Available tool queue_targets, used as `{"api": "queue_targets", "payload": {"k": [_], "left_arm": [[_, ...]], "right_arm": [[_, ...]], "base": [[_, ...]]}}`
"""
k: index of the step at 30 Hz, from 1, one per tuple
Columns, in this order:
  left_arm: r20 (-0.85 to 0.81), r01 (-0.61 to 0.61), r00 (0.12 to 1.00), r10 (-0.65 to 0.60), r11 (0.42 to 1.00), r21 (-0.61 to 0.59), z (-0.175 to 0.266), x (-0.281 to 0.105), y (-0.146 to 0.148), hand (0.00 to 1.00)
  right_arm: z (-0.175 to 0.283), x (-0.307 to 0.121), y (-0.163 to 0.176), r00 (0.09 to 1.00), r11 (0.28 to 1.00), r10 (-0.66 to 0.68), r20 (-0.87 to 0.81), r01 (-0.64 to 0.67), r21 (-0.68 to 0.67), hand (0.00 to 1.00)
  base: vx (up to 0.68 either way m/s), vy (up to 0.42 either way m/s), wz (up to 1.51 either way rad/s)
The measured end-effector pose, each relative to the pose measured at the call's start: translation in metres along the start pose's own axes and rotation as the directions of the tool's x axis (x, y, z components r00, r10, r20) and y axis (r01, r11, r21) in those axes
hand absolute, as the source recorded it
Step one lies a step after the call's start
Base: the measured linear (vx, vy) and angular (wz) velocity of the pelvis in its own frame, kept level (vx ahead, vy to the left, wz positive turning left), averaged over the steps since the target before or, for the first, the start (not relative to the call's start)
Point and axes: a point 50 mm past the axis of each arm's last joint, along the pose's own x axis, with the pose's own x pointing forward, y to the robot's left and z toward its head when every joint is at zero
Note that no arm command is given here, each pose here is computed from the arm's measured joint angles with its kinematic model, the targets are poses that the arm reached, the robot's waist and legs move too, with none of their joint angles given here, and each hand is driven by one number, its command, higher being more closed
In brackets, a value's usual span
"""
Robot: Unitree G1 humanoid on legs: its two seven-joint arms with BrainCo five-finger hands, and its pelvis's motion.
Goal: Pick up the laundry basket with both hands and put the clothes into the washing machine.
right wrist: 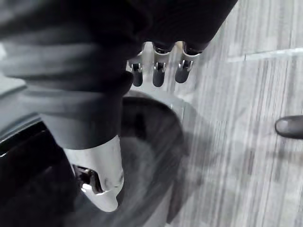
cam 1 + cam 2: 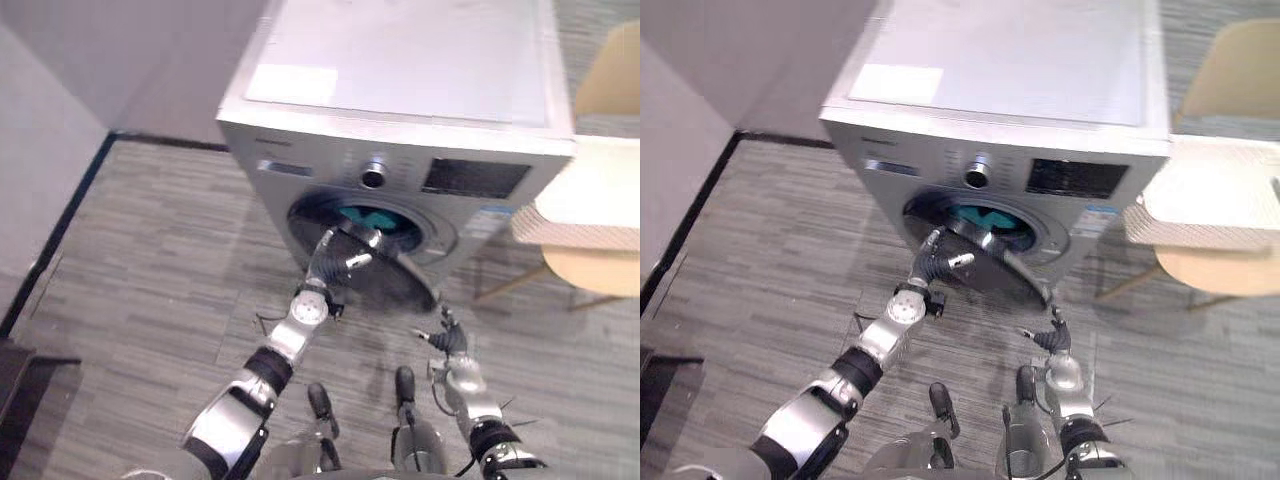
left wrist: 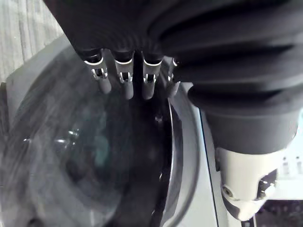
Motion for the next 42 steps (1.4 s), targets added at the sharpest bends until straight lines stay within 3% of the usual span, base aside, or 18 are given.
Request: {"api": "queue_targets", "payload": {"k": [6, 16, 20, 25, 29, 32, 34, 36, 39, 40, 42], "left_arm": [[0.106, -0.100, 0.989, 0.100, 0.995, -0.001, 0.069, 0.036, 0.030, 0.00], [0.148, -0.038, 0.988, 0.040, 0.999, -0.019, 0.066, 0.028, 0.014, 0.00], [0.151, 0.037, 0.988, -0.036, 0.999, 0.001, 0.027, -0.005, -0.005, 0.00], [0.028, 0.072, 0.997, -0.069, 0.986, -0.148, -0.045, -0.069, -0.002, 0.00], [-0.217, -0.028, 0.976, -0.035, 0.960, -0.278, -0.113, -0.125, 0.017, 0.00], [-0.333, -0.142, 0.942, 0.033, 0.940, -0.311, -0.139, -0.139, 0.036, 0.00], [-0.406, -0.234, 0.908, 0.103, 0.929, -0.287, -0.156, -0.144, 0.053, 0.00], [-0.508, -0.393, 0.827, 0.242, 0.895, -0.213, -0.178, -0.158, 0.084, 0.00], [-0.617, -0.489, 0.715, 0.329, 0.866, -0.105, -0.204, -0.188, 0.106, 0.00], [-0.689, -0.548, 0.611, 0.390, 0.836, -0.013, -0.221, -0.218, 0.120, 0.00], [-0.710, -0.561, 0.571, 0.413, 0.827, 0.029, -0.226, -0.231, 0.127, 0.00]], "right_arm": [[-0.033, -0.023, 0.001, 0.996, 0.996, -0.032, -0.084, 0.039, 0.078, 0.00], [-0.029, -0.030, 0.005, 0.997, 0.988, -0.062, -0.053, 0.069, 0.139, 0.00], [-0.032, -0.032, 0.004, 0.996, 0.988, -0.061, -0.061, 0.069, 0.135, 0.00], [-0.032, -0.024, 0.009, 0.995, 0.992, -0.045, -0.088, 0.055, 0.117, 0.00], [-0.037, -0.022, 0.014, 0.993, 0.998, -0.007, -0.116, 0.015, 0.067, 0.00], [-0.043, -0.022, 0.008, 0.989, 0.999, -0.004, -0.145, 0.011, 0.047, 0.00], [-0.041, -0.021, 0.005, 0.991, 0.999, -0.002, -0.133, 0.007, 0.035, 0.00], [-0.005, -0.017, 0.008, 0.999, 0.998, 0.043, 0.027, -0.043, 0.034, 0.00], [0.024, -0.015, 0.010, 0.983, 0.998, 0.043, 0.179, -0.049, 0.034, 0.00], [0.006, -0.018, 0.015, 0.991, 0.997, 0.060, 0.122, -0.064, 0.031, 0.00], [-0.013, -0.020, 0.018, 0.996, 0.996, 0.083, 0.040, -0.084, 0.016, 0.00]], "base": [[0.10, -0.058, -0.83], [0.05, -0.030, 0.07], [0.06, -0.009, 0.55], [0.09, -0.011, 0.54], [0.07, 0.022, 0.77], [-0.02, 0.077, 1.10], [-0.07, 0.109, 1.26], [0.01, 0.084, 1.06], [0.07, 0.116, 0.39], [0.11, 0.090, 0.51], [0.21, 0.123, 0.47]]}}
